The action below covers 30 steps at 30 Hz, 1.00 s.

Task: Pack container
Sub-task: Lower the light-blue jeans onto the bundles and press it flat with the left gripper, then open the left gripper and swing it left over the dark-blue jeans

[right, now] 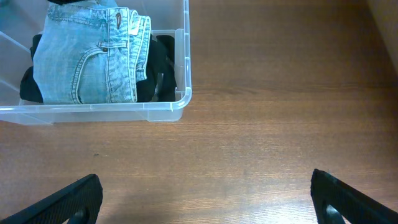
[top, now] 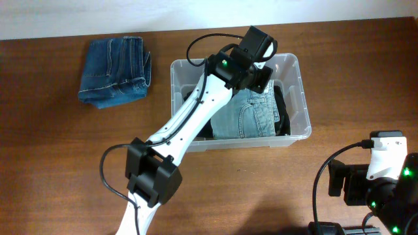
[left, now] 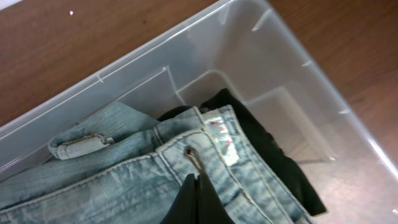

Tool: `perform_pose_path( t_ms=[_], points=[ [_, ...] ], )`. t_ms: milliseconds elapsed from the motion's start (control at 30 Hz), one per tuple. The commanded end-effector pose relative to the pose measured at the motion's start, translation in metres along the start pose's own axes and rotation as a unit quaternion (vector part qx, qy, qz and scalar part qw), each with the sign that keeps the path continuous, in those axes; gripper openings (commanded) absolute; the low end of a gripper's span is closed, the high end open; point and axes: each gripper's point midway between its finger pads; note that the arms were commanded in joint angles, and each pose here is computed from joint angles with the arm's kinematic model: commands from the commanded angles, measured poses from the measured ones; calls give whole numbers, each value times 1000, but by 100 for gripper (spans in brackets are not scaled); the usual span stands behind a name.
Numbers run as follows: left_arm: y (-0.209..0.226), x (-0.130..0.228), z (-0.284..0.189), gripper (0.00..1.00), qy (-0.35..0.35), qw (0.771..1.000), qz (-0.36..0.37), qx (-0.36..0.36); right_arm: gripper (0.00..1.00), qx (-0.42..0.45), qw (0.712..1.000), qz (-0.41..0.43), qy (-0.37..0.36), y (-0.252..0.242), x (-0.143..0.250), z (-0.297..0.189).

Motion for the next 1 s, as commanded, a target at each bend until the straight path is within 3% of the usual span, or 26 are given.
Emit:
perform_pose_path(
  t_ms=[0,200,367,533,633,733,767,800,833,867,967],
  points=[
    [14,20,38,1,31,999,7,-24,98,6,1000,-2,-8,-1,-2,-4],
    [14,61,86,1,95,995,6,-11,98,6,1000,-2,-8,-1,-2,-4],
    [18,70,92,1,110,994,5,-17,98,6,1000,-2,-8,-1,-2,-4],
    [16,42,62,2,68,997,9,-26,98,6,1000,-2,-8,-1,-2,-4],
    [12,13,23,12,20,999,11,-32,98,6,1000,-2,-8,-1,-2,-4],
    [18,-16,-27,14,-35,998,9,-59,98,6,1000,-2,-8,-1,-2,-4],
    [25,-26,-47,21,-57,995,6,-80,99,6,1000,-2,-8,-1,-2,-4],
    [33,-35,-66,40,-77,992,3,-101,98,6,1000,-2,-8,-1,-2,-4],
    [43,-42,-86,79,-96,988,-2,-125,98,6,1000,-2,-8,-1,-2,-4],
    [52,-47,-101,99,-110,983,-6,-147,98,6,1000,-2,-8,-1,-2,-4],
    [99,-59,-152,99,-148,960,-30,-237,98,6,1000,-2,-8,-1,-2,-4]
  ],
)
Point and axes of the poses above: each gripper's point midway between its finger pads, its own z axis out along the fingers, its own y axis along the line the jaws close on, x = y × z, and after that the axes turned 12 degrees about -z, right-handed
